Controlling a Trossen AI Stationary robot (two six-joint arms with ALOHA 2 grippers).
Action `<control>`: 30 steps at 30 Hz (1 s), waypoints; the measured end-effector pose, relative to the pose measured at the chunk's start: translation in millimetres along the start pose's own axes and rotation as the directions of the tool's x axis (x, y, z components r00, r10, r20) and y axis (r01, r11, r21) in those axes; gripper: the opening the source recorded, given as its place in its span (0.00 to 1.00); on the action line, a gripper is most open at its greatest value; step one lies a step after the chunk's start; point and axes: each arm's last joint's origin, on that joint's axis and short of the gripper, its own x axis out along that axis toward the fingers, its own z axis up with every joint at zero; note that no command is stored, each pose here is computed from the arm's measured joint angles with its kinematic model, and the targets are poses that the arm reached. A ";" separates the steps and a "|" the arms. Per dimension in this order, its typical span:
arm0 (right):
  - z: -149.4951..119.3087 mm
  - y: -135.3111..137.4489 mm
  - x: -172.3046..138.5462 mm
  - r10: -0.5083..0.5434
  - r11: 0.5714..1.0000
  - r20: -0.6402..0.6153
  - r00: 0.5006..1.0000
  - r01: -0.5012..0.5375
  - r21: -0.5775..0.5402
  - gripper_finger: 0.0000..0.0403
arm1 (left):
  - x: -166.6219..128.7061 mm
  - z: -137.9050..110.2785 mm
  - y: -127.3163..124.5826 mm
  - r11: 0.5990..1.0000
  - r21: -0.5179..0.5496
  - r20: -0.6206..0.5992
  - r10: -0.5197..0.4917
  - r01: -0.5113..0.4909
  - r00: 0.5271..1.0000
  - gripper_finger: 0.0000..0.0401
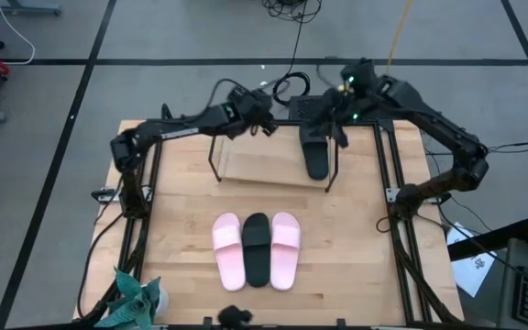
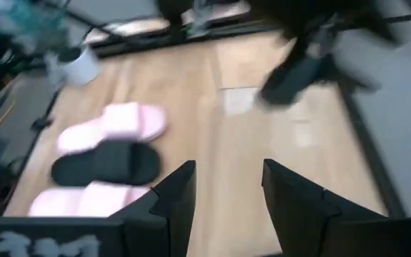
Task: Pick and place slides into the shelf
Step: Put the right black slide on the shelf
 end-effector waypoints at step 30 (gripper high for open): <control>-45.4 22.7 121.5 -0.542 0.833 -0.545 0.640 0.321 -0.452 0.38 | -77.6 7.5 57.1 0.991 -0.125 -0.055 -0.061 0.053 0.997 0.62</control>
